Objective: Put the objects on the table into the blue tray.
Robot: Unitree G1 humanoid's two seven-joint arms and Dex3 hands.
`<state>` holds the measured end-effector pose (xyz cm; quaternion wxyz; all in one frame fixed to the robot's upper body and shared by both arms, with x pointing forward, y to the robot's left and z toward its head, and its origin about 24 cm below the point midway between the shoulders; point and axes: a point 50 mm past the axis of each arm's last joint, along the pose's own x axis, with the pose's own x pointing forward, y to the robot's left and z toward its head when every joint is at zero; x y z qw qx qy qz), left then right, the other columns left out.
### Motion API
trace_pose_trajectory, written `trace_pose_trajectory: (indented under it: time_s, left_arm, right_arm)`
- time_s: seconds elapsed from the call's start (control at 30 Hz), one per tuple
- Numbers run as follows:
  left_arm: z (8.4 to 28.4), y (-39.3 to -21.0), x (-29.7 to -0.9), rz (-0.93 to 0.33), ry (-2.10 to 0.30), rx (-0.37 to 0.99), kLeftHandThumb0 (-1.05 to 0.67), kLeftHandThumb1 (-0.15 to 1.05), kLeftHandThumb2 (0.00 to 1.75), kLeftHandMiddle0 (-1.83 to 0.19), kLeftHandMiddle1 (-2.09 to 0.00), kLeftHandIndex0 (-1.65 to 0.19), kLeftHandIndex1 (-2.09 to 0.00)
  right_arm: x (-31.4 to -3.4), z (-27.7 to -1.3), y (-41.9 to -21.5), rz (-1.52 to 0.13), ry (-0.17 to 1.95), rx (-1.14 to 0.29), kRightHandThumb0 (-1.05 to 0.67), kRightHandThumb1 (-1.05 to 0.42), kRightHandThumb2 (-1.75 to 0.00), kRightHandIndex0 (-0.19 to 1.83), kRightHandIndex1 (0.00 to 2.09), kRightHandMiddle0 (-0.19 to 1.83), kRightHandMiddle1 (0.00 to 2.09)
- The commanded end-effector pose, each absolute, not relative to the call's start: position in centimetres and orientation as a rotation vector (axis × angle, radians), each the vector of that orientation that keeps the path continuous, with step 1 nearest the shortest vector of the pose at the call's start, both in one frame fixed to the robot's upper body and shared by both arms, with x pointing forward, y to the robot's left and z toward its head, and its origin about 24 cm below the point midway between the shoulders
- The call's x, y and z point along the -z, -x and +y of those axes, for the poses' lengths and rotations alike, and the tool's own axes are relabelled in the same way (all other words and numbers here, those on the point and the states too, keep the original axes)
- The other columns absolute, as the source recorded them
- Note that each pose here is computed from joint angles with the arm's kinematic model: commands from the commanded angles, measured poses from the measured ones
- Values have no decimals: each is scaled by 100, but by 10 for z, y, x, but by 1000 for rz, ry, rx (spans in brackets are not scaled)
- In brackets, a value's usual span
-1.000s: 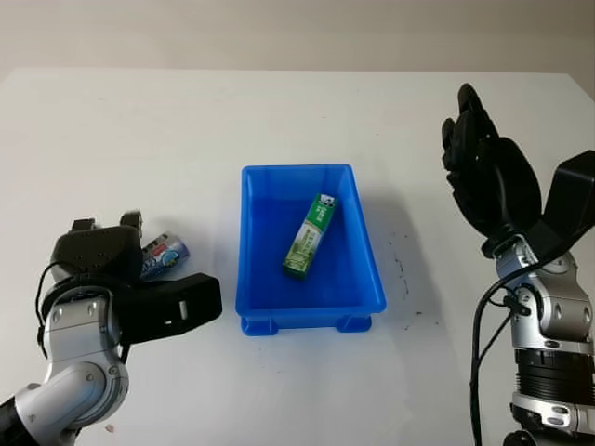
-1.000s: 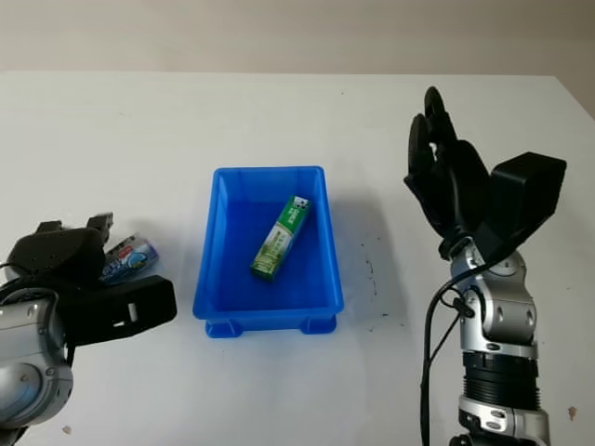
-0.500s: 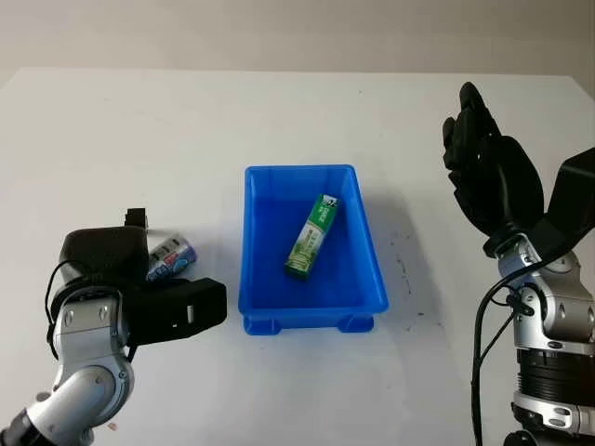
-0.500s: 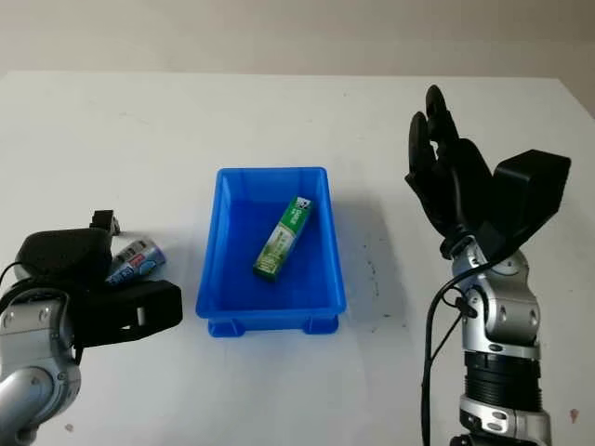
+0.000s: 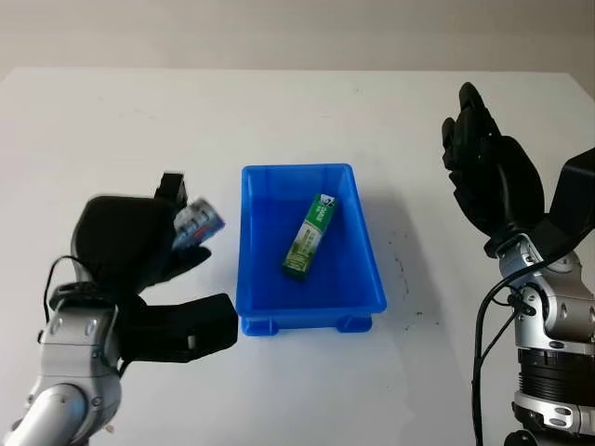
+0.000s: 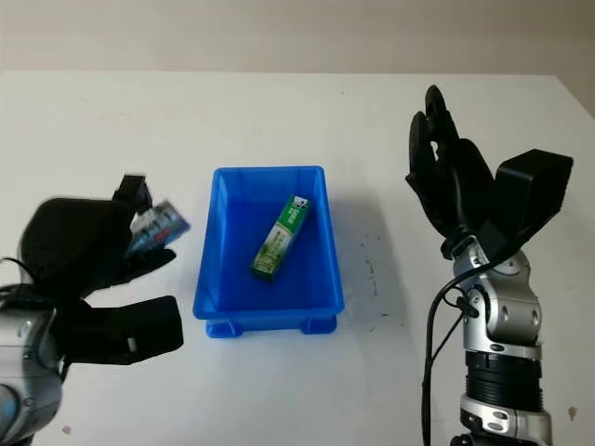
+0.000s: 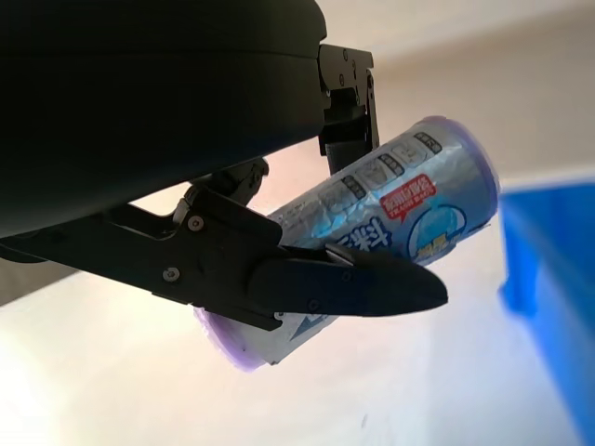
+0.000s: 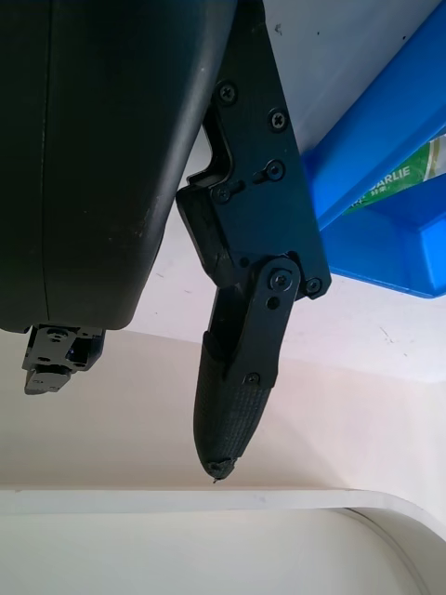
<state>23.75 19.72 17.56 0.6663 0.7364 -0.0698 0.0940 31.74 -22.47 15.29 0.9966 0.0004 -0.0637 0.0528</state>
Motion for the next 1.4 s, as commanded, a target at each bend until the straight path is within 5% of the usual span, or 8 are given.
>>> trace_pose_trajectory:
  time_s: [0.0, 0.27, 0.57, 0.77, 1.17, 1.27, 1.3, 1.37]
  left_arm:
    - [198, -236, -185, -196, -1636, -243, -38, 105, 31, -54, -209, -13, -209]
    - [201, -245, -205, -156, -1717, -320, -43, 105, 35, -71, -209, -16, -209]
    - [189, -250, -250, -391, -1701, -414, -45, 105, 30, -88, -209, -35, -209]
    - [150, -262, -267, -682, -1696, -210, -42, 105, 21, -93, -209, -46, -209]
    - [90, -286, -249, -681, -1721, 158, -47, 105, 26, -105, -209, -58, -209]
    - [85, -290, -241, -645, -1699, 224, -52, 105, 17, -74, -201, -35, -165]
    - [85, -291, -238, -623, -1704, 249, -57, 105, 15, -45, -182, -16, -137]
    - [86, -292, -235, -576, -1723, 292, -62, 105, 14, -24, -150, 0, -111]
  right_arm:
    - [-155, -226, -316, -132, -3, -103, -73, -105, -65, -19, 0, -19, 0]
    - [-154, -225, -315, -130, -14, -104, -72, -105, -66, -19, 0, -19, 0]
    - [-152, -225, -315, -124, 0, -108, -73, -105, -67, -19, 0, -19, 0]
    - [-152, -222, -315, -121, 25, -135, -74, -105, -66, -19, 0, -19, 0]
    - [-152, -222, -313, -137, 21, -127, -72, -105, -67, -19, 0, -19, 0]
    - [-152, -222, -312, -141, 29, -125, -72, -105, -67, -19, 0, -19, 0]
    - [-152, -222, -312, -137, 27, -121, -73, -105, -67, -19, 0, -19, 0]
    - [-151, -222, -311, -132, 22, -113, -73, -105, -67, -19, 0, -19, 0]
